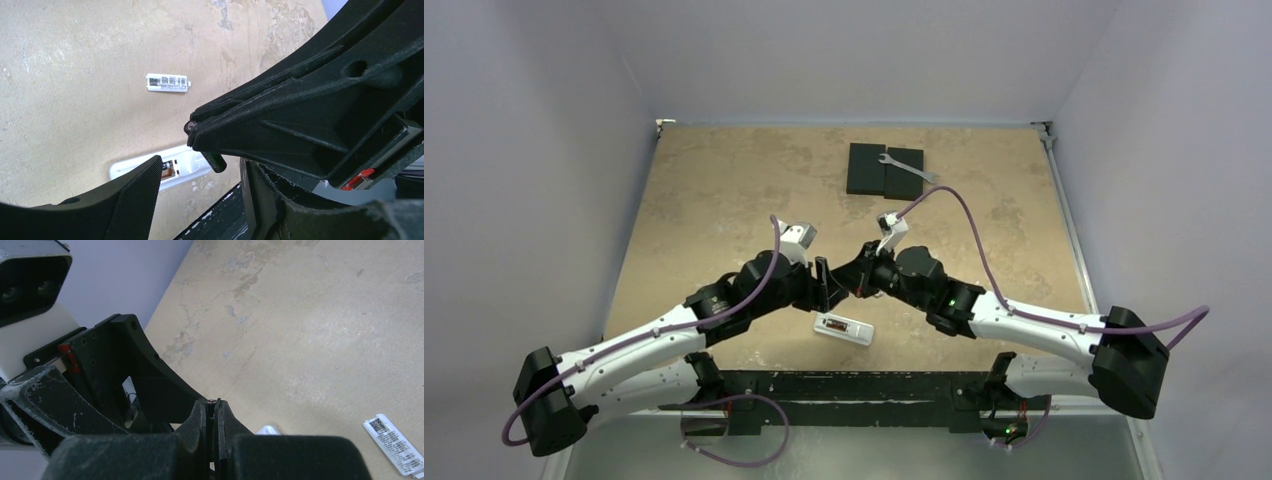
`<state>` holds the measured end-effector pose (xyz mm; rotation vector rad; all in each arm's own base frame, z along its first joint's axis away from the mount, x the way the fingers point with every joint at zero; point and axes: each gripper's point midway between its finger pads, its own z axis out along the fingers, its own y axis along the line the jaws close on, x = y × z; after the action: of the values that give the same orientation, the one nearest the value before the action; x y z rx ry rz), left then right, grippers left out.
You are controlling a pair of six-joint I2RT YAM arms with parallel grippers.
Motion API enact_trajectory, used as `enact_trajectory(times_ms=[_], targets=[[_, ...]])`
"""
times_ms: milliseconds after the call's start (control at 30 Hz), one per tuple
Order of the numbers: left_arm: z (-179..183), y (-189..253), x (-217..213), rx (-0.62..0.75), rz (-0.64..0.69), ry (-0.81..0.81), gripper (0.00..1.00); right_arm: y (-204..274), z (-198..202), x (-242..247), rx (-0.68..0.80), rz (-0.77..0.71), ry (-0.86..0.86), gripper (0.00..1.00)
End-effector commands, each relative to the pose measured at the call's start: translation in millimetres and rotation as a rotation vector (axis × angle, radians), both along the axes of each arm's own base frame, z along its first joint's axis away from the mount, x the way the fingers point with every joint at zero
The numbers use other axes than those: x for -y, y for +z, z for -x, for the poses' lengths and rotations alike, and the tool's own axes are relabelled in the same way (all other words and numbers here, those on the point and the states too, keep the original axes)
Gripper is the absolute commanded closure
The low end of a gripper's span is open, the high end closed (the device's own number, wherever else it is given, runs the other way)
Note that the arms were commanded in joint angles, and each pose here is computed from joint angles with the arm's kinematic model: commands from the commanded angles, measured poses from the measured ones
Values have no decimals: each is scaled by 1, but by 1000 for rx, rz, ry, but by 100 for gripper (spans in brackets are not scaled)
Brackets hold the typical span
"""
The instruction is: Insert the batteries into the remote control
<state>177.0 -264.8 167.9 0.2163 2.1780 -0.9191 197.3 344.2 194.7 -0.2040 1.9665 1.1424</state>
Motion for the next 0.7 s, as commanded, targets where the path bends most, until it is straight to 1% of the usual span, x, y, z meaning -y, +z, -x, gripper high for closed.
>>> enact_trajectory(times_ms=[0, 100, 267, 400, 533, 667], targets=[[-16, 47, 8, 97, 124, 43, 42, 7, 14, -5, -6, -40, 59, 100], [-16, 46, 10, 92, 128, 42, 42, 6, 14, -6, -7, -41, 64, 100], [-16, 44, 14, 85, 134, 28, 46, 5, 13, -5, -4, -36, 55, 100], [-15, 45, 18, 85, 144, 17, 52, 5, 13, -4, -4, -39, 55, 100], [-15, 49, 22, 87, 158, 3, 61, 5, 13, -3, -1, -43, 53, 100], [-16, 50, 23, 91, 160, 2, 66, 6, 13, -3, 4, -43, 50, 100]])
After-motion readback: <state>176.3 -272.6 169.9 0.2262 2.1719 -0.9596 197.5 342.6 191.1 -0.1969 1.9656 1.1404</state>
